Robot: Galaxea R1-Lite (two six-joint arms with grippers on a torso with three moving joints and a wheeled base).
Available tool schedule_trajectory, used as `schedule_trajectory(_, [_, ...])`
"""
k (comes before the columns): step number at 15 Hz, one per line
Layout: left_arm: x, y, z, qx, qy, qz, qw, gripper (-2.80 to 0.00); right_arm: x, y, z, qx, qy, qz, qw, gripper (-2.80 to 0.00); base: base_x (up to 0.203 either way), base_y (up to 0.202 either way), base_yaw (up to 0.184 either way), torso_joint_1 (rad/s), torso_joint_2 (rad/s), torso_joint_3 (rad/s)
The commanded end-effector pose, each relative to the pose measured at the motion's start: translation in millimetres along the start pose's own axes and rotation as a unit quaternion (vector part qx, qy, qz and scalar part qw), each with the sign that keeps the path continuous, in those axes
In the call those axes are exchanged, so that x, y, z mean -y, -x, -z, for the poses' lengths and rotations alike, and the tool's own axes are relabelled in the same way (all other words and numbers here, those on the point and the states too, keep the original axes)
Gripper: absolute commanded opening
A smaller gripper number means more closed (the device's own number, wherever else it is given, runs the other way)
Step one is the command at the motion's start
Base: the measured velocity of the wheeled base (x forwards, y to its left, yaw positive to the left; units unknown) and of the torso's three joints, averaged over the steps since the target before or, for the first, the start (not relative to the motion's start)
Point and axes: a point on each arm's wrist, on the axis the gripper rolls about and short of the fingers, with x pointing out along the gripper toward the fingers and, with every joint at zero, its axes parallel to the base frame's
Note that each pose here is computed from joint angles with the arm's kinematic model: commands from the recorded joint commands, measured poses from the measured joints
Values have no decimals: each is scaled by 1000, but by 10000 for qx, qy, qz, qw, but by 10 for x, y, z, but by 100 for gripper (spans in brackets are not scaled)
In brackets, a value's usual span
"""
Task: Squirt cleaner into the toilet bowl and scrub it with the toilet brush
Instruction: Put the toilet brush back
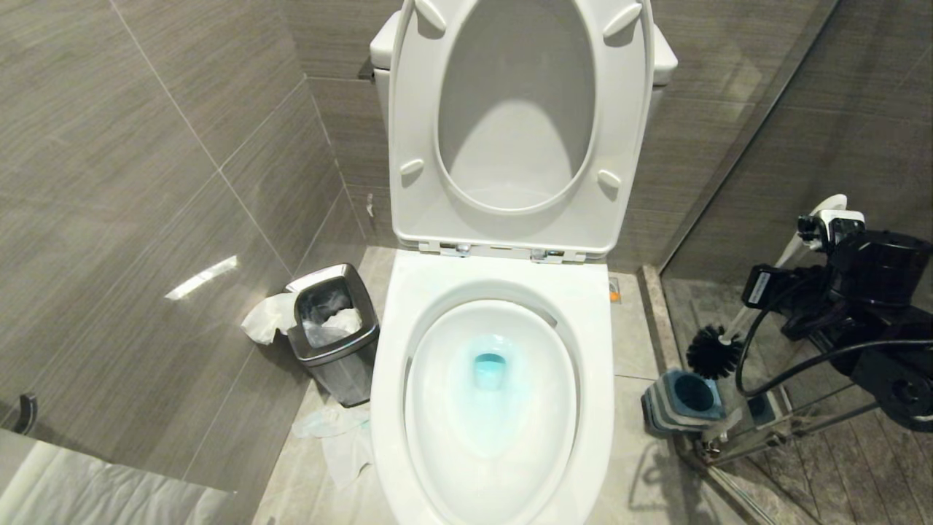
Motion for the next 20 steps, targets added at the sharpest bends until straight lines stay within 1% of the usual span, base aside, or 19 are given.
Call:
schedule_trajectory(1, [0, -2, 4, -13, 0, 0, 10000, -280, 90, -98, 118, -150, -27, 145, 9998, -280, 0, 0, 0, 0, 0, 0])
schedule_trajectory(3, [0, -2, 4, -13, 0, 0, 10000, -280, 112, -90, 183, -195, -105, 147, 9996, -280, 0, 0, 0, 0, 0, 0])
schedule_trajectory(5, [0, -2, 4, -13, 0, 0, 10000, -280, 108, -92, 179, -154, -123, 65, 9998, -280, 0, 0, 0, 0, 0, 0])
schedule_trajectory(11, [0, -2, 4, -13, -8, 0, 10000, -280, 104, -120, 233, -233, -95, -8, 9997, -280, 0, 0, 0, 0, 0, 0])
schedule_trajectory(12, [0, -1, -1, -5, 0, 0, 10000, -280, 101, -117, 228, -229, -83, -77, 9997, -280, 0, 0, 0, 0, 0, 0])
schedule_trajectory(18, [0, -1, 1, -13, 8, 0, 10000, -280, 93, -165, 279, -291, -38, -111, 9995, -280, 0, 0, 0, 0, 0, 0])
schedule_trajectory(20, [0, -2, 3, -11, -15, 0, 10000, -280, 127, -175, 277, -290, -46, -66, 9995, -280, 0, 0, 0, 0, 0, 0])
